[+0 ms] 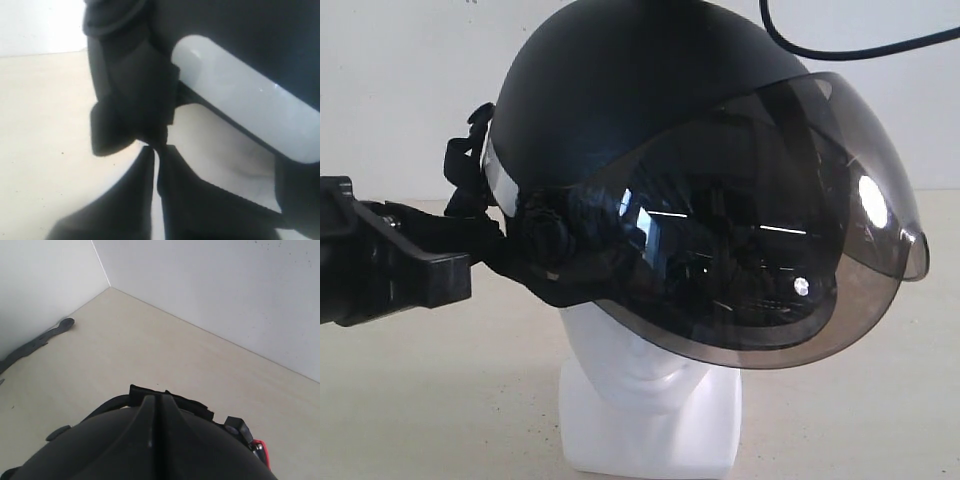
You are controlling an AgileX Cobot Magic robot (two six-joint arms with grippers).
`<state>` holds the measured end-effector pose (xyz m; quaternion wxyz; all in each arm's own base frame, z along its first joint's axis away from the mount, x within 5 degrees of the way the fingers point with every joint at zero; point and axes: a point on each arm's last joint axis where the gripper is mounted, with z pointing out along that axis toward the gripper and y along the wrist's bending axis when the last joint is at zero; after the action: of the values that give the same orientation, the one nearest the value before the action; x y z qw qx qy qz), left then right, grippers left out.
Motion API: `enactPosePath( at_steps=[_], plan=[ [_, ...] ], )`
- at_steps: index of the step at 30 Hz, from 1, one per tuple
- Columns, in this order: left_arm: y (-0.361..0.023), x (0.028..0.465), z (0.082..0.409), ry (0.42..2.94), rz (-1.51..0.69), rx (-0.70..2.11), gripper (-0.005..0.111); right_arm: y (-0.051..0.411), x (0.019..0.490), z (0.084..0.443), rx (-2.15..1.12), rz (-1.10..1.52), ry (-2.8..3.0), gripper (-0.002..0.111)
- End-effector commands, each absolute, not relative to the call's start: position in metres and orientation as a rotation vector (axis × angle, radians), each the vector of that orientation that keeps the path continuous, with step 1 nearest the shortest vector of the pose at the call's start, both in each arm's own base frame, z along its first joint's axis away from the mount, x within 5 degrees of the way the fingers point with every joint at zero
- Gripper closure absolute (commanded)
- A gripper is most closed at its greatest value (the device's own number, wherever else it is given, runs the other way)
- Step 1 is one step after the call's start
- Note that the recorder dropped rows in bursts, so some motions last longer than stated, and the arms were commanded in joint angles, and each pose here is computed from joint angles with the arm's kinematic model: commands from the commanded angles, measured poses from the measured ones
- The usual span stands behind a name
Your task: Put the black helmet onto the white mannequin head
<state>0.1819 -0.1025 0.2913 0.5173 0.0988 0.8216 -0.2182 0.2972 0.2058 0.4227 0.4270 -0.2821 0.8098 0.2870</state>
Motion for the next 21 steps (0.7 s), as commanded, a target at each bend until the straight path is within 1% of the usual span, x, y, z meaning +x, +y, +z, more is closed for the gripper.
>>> enactPosePath(
  at_steps=[1, 17, 21],
  plan=[
    [-0.094, 0.188, 0.292, 1.968, -0.500, 0.174, 0.102, 0.208, 0.289, 0.382, -0.920, 0.627, 2.283, 0.108],
    [-0.092, 0.190, 0.292, 1.955, -0.482, 0.178, 0.102, 0.213, 0.287, 0.382, -0.904, 0.609, 2.282, 0.108],
    [-0.084, 0.194, 0.292, 1.963, -0.453, 0.137, 0.102, 0.213, 0.287, 0.382, -0.905, 0.609, 2.284, 0.108]
  ],
)
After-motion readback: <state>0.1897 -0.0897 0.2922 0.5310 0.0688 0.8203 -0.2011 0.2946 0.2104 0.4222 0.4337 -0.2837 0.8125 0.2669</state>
